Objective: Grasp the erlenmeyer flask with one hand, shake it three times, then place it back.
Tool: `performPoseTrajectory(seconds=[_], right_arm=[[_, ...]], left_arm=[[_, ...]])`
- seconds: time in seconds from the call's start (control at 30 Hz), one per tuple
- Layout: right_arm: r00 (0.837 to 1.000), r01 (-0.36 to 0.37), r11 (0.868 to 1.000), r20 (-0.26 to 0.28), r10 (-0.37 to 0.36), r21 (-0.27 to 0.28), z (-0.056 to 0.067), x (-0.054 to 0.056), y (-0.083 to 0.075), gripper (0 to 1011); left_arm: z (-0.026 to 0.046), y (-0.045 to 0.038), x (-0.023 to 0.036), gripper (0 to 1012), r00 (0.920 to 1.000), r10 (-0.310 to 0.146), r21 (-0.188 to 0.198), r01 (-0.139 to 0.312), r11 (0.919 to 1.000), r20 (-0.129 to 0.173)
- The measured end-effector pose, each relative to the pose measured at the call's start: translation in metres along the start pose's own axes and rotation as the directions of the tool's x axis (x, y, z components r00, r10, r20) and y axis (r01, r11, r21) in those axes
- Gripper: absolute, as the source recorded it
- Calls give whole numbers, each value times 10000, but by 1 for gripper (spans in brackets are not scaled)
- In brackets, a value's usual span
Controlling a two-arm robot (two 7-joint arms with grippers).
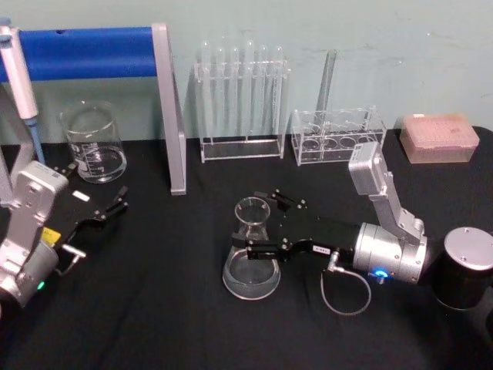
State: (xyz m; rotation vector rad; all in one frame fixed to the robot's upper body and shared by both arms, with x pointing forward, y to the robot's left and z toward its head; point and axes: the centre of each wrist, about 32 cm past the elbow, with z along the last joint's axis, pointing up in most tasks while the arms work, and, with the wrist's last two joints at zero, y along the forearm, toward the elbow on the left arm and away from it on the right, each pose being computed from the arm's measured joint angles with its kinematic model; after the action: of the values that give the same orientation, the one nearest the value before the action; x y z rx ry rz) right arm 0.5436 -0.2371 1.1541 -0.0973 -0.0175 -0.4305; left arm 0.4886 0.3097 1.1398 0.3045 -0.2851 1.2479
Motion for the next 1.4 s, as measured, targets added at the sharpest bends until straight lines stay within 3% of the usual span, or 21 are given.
performPoseTrajectory(seconds=[0.87, 1.27, 1.4], right_arm=[[10000, -29, 10000, 5, 29, 6, 0, 1, -1, 992], [10000, -27, 10000, 3, 27, 15, 0, 1, -1, 734], [10000, -29, 10000, 1, 29, 16, 0, 1, -1, 570]], left_arm=[[0, 0, 0, 1001, 10000, 0, 0, 0, 10000, 0], [0, 0, 0, 1001, 10000, 0, 0, 0, 10000, 0], [0, 0, 0, 1001, 10000, 0, 0, 0, 10000, 0]])
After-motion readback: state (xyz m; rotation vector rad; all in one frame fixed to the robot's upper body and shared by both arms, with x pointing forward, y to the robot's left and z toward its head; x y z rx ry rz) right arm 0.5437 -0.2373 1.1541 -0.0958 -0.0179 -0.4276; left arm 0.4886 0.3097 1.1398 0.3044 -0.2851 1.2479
